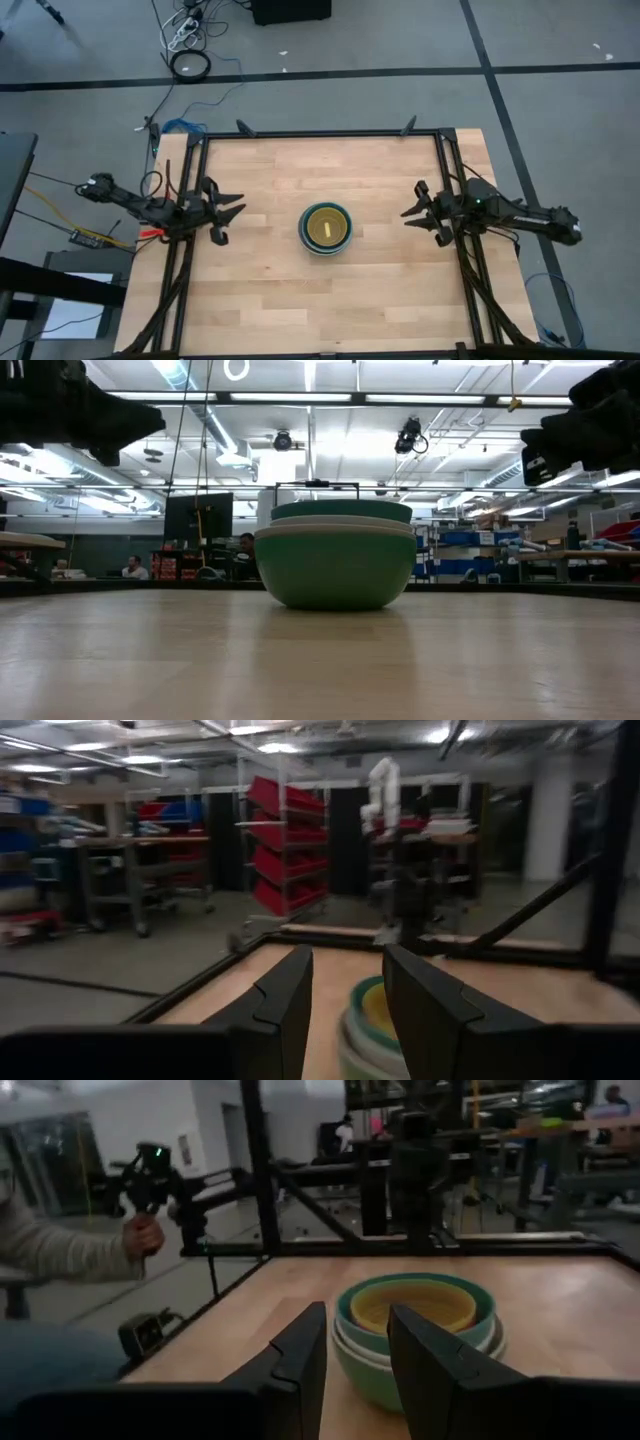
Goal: Nest bowls inside each other
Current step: Return to Home Position
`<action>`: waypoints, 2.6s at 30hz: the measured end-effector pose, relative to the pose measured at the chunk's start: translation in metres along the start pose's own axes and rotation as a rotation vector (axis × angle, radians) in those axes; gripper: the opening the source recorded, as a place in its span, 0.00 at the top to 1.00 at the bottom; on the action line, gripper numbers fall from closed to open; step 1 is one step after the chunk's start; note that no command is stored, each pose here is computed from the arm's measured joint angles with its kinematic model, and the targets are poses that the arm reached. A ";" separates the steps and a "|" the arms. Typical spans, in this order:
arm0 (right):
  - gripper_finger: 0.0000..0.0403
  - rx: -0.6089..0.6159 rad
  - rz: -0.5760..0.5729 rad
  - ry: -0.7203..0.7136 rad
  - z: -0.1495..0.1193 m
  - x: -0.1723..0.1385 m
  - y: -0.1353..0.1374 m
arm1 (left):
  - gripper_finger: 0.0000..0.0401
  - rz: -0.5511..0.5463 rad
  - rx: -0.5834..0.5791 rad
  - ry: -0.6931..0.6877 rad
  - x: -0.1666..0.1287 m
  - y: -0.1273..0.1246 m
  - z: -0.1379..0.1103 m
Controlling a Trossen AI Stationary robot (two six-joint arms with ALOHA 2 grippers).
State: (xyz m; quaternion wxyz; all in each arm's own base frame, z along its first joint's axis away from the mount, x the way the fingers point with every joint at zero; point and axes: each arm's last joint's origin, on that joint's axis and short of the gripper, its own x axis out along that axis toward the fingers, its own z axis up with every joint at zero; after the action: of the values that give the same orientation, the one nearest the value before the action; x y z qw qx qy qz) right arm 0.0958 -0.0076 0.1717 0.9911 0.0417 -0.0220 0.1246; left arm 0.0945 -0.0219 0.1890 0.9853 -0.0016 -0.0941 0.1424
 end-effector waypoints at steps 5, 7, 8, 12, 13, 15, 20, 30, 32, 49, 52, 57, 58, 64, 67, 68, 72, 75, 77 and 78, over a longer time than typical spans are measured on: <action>0.75 -0.082 -0.129 0.044 -0.005 0.003 -0.002 | 0.67 0.089 0.052 0.029 0.001 0.004 -0.003; 0.75 -0.086 -0.224 0.069 -0.007 0.004 -0.005 | 0.67 0.109 0.064 0.040 0.002 0.006 -0.004; 0.75 -0.089 -0.256 0.082 -0.008 0.004 -0.006 | 0.67 0.120 0.069 0.045 0.003 0.007 -0.005; 0.75 -0.085 -0.284 0.111 -0.011 0.005 -0.008 | 0.67 0.133 0.070 0.068 0.004 0.009 -0.008; 0.75 -0.071 -0.271 0.110 -0.011 0.005 -0.007 | 0.67 0.094 0.049 0.064 0.004 0.008 -0.008; 0.75 -0.040 -0.206 0.097 -0.010 0.006 -0.006 | 0.67 -0.070 -0.019 0.052 0.004 0.004 -0.008; 0.75 -0.007 -0.078 0.087 -0.009 0.006 -0.002 | 0.67 -0.388 -0.195 0.161 0.001 -0.006 -0.016; 0.75 -0.014 -0.083 0.085 -0.008 0.006 -0.002 | 0.67 -0.390 -0.165 0.158 0.001 -0.006 -0.016; 0.75 0.011 -0.086 0.085 -0.009 0.006 -0.002 | 0.67 -0.390 -0.160 0.160 0.001 -0.006 -0.017; 0.75 0.043 -0.086 0.081 -0.008 0.006 -0.002 | 0.67 -0.389 -0.163 0.164 0.001 -0.006 -0.017; 0.75 0.043 -0.086 0.081 -0.008 0.006 -0.002 | 0.67 -0.389 -0.163 0.164 0.001 -0.006 -0.017; 0.75 0.043 -0.086 0.081 -0.008 0.006 -0.002 | 0.67 -0.389 -0.163 0.164 0.001 -0.006 -0.017; 0.75 0.043 -0.085 0.081 -0.008 0.006 -0.002 | 0.67 -0.389 -0.163 0.164 0.001 -0.006 -0.017; 0.75 0.044 -0.084 0.082 -0.008 0.006 -0.002 | 0.67 -0.389 -0.163 0.164 0.001 -0.006 -0.017; 0.75 0.044 -0.084 0.081 -0.008 0.006 -0.002 | 0.67 -0.389 -0.163 0.164 0.001 -0.006 -0.017; 0.75 0.044 -0.085 0.082 -0.008 0.006 -0.002 | 0.67 -0.389 -0.163 0.164 0.001 -0.006 -0.017; 0.75 0.044 -0.085 0.082 -0.009 0.006 -0.002 | 0.67 -0.389 -0.163 0.164 0.001 -0.006 -0.017; 0.75 0.044 -0.085 0.082 -0.009 0.006 -0.002 | 0.67 -0.389 -0.163 0.164 0.001 -0.006 -0.017; 0.75 0.044 -0.085 0.082 -0.009 0.006 -0.002 | 0.67 -0.389 -0.163 0.164 0.001 -0.006 -0.017; 0.75 0.044 -0.085 0.082 -0.009 0.006 -0.002 | 0.67 -0.389 -0.163 0.164 0.001 -0.006 -0.017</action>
State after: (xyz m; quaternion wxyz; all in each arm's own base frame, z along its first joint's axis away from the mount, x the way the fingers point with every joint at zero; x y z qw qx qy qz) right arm 0.1028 -0.0071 0.1634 0.9944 0.0593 0.0233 0.0846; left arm 0.1005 -0.0267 0.1726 0.9952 -0.0747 -0.0233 -0.0589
